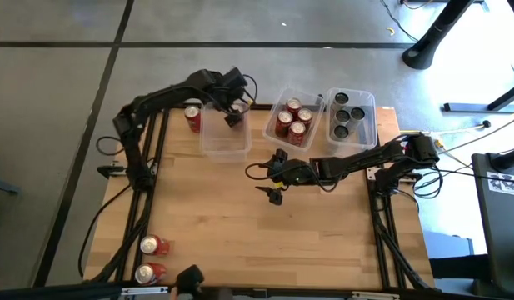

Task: Sort soda cans
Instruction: Put the top orange soda can into the left transparent bin

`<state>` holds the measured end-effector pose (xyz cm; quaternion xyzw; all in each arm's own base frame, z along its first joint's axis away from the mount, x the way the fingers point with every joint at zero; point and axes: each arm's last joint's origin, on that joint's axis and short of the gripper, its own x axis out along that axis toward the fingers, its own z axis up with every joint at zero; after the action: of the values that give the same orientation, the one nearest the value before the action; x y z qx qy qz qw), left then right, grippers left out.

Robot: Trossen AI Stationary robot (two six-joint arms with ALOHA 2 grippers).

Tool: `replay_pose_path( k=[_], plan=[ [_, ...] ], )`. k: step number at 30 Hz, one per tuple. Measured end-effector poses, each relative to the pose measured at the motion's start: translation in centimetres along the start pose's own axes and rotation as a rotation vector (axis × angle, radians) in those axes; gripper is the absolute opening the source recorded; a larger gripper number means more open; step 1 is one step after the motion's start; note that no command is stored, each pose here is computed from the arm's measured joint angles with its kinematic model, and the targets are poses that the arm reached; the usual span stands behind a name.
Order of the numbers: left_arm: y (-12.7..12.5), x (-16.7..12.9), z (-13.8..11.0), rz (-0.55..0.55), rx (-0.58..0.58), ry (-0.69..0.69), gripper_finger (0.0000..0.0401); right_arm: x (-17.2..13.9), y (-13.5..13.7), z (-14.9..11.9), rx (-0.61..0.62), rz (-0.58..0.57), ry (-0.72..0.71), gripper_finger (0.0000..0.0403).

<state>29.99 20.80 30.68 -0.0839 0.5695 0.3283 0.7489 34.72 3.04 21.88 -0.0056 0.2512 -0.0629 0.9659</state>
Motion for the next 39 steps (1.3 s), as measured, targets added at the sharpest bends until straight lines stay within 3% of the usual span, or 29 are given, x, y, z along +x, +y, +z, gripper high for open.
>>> replay_pose_path(
  k=[9,17,23,30,39],
  plan=[
    [3.1,-8.9,-4.3,0.018,-0.04,-0.131,0.0351,0.0,0.0,0.0,0.006,0.0,-0.001,0.036],
    [5.4,-13.6,-8.1,0.05,-0.102,-0.205,0.0351,0.0,0.0,0.0,0.019,0.0,-0.001,0.036],
    [6.0,-14.4,-8.8,0.064,-0.097,-0.229,0.0354,0.0,0.0,0.0,0.027,-0.001,-0.001,0.036],
    [6.9,-13.4,-8.6,0.082,-0.125,-0.184,0.0396,0.0,0.0,0.0,0.028,-0.001,-0.001,0.036],
    [7.9,-12.1,-7.9,0.104,-0.122,-0.154,0.0396,0.0,0.0,0.0,0.028,-0.001,-0.001,0.036]
  ],
)
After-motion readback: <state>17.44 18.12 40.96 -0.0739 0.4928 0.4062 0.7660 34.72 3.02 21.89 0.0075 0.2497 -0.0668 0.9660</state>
